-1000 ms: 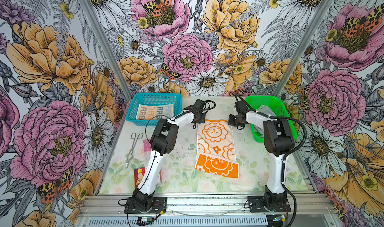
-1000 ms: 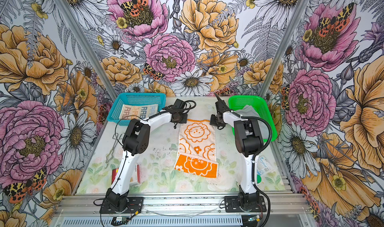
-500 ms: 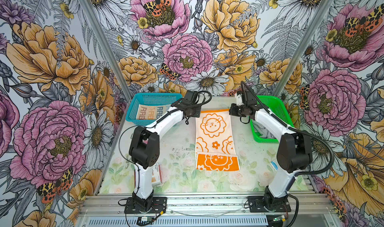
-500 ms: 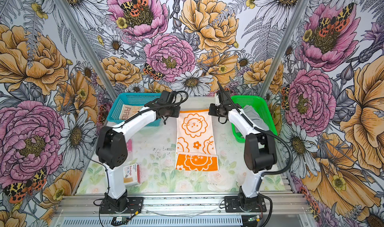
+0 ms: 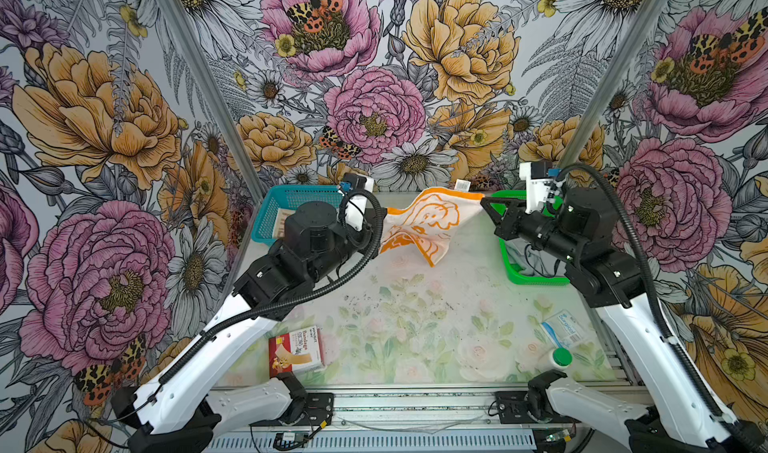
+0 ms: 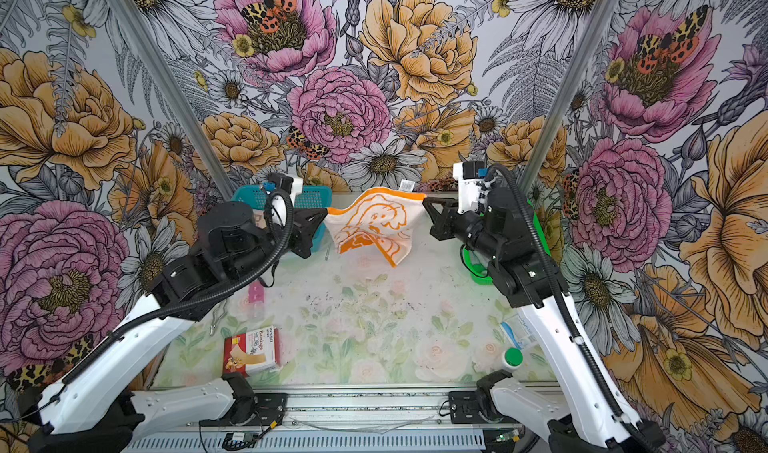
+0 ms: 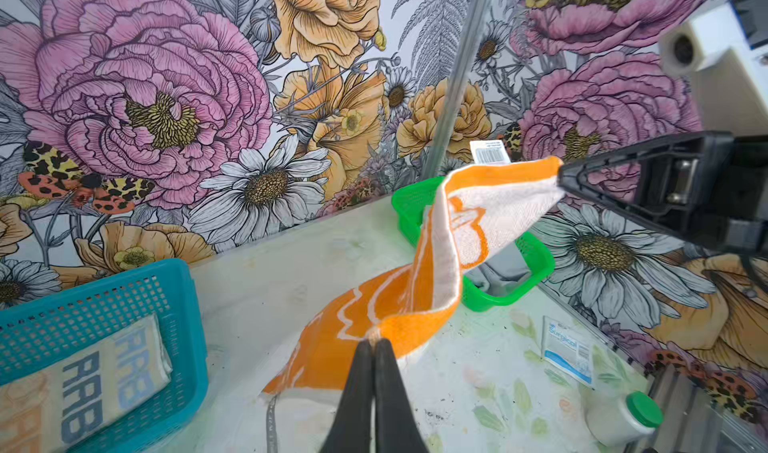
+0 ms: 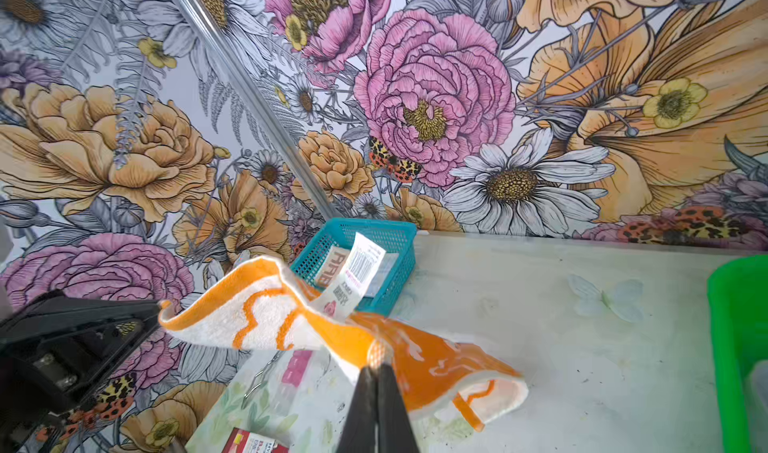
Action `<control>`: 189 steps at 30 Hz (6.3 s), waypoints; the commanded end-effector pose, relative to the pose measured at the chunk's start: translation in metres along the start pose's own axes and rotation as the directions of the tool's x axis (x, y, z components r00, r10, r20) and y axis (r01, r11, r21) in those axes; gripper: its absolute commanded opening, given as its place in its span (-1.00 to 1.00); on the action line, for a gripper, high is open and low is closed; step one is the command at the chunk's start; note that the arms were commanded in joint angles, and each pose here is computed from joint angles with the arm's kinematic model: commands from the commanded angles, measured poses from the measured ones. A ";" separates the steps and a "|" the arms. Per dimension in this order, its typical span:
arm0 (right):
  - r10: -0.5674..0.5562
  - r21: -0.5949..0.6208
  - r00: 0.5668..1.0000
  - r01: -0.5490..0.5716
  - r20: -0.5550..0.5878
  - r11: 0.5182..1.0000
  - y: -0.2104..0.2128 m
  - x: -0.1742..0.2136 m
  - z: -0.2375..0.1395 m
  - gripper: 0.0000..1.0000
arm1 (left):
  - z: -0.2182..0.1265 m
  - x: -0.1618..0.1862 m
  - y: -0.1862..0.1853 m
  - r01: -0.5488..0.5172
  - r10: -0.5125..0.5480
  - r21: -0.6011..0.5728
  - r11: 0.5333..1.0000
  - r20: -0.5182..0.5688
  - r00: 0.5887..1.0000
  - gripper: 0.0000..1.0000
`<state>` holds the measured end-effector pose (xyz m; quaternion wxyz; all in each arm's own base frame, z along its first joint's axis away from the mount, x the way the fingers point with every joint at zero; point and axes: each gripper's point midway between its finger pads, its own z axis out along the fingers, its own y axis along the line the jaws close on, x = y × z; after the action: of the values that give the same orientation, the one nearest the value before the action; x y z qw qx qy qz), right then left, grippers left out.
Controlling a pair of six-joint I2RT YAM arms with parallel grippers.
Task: Fold and stack the towels
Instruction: 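Lift the far edge with both grippers and pull it toward the robot to flatten, then lower the towel flat and open both grippers, drawing them back, then grasp the near corners of the lion towel with both grippers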
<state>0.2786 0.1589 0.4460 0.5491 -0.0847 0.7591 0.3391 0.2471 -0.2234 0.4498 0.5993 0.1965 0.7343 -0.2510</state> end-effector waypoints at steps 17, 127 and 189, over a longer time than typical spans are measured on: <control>0.117 -0.102 0.990 -0.108 0.080 0.989 0.049 -0.006 -0.108 -1.00 | -0.103 -0.002 -0.051 -0.184 0.160 0.131 0.974 0.180 0.971 -1.00; 0.620 0.631 0.643 -0.262 -0.450 0.730 -0.142 0.388 -0.056 0.35 | -0.014 0.377 -0.002 0.525 -0.609 -0.356 0.773 -0.647 0.459 -0.12; 0.593 0.589 0.559 -0.216 -0.579 0.779 -0.117 0.433 -0.045 -1.00 | -0.010 0.446 -0.012 0.476 -0.626 -0.447 0.758 -0.703 0.338 -1.00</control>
<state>0.1384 0.1482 0.0167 0.0986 0.1050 0.9676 0.2072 0.1476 -0.2426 0.0214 0.0765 -0.0166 0.9599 -0.2692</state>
